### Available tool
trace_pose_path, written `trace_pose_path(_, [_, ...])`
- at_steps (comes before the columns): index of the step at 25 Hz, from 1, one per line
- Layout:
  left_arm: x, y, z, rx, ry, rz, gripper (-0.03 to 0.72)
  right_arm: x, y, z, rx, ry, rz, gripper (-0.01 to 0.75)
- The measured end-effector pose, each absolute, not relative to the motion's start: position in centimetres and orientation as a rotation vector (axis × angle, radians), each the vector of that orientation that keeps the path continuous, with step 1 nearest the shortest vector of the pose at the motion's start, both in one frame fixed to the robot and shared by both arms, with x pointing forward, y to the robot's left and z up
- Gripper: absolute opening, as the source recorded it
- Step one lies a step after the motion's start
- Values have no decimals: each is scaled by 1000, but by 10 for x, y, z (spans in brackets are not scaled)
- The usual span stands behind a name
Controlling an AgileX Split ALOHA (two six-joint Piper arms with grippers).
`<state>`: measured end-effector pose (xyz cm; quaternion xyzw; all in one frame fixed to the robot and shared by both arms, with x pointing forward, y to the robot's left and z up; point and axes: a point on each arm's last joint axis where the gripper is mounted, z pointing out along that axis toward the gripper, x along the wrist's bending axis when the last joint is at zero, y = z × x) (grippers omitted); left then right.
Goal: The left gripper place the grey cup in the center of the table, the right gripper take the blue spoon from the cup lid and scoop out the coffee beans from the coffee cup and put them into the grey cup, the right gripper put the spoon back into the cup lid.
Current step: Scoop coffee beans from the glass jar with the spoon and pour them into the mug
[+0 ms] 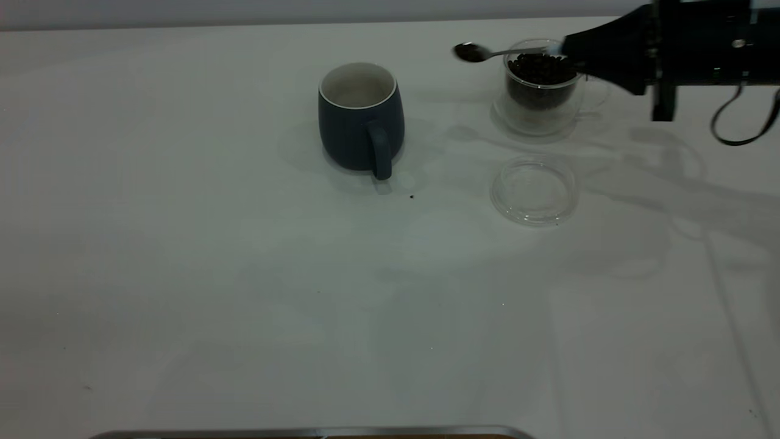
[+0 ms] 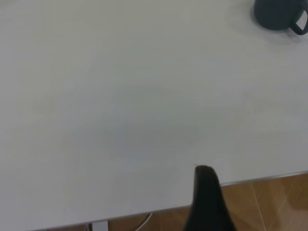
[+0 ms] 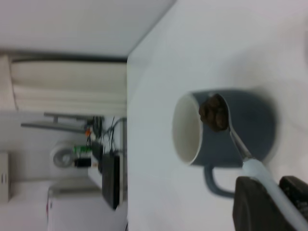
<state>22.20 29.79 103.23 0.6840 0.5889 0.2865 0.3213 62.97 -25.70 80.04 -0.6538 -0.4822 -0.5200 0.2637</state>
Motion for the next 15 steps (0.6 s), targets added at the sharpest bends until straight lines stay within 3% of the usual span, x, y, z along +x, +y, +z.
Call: trace_pose_path(15, [222,298,1032,1797,1547,753,586,642,-174,819,-1566,-1436,-1357,102])
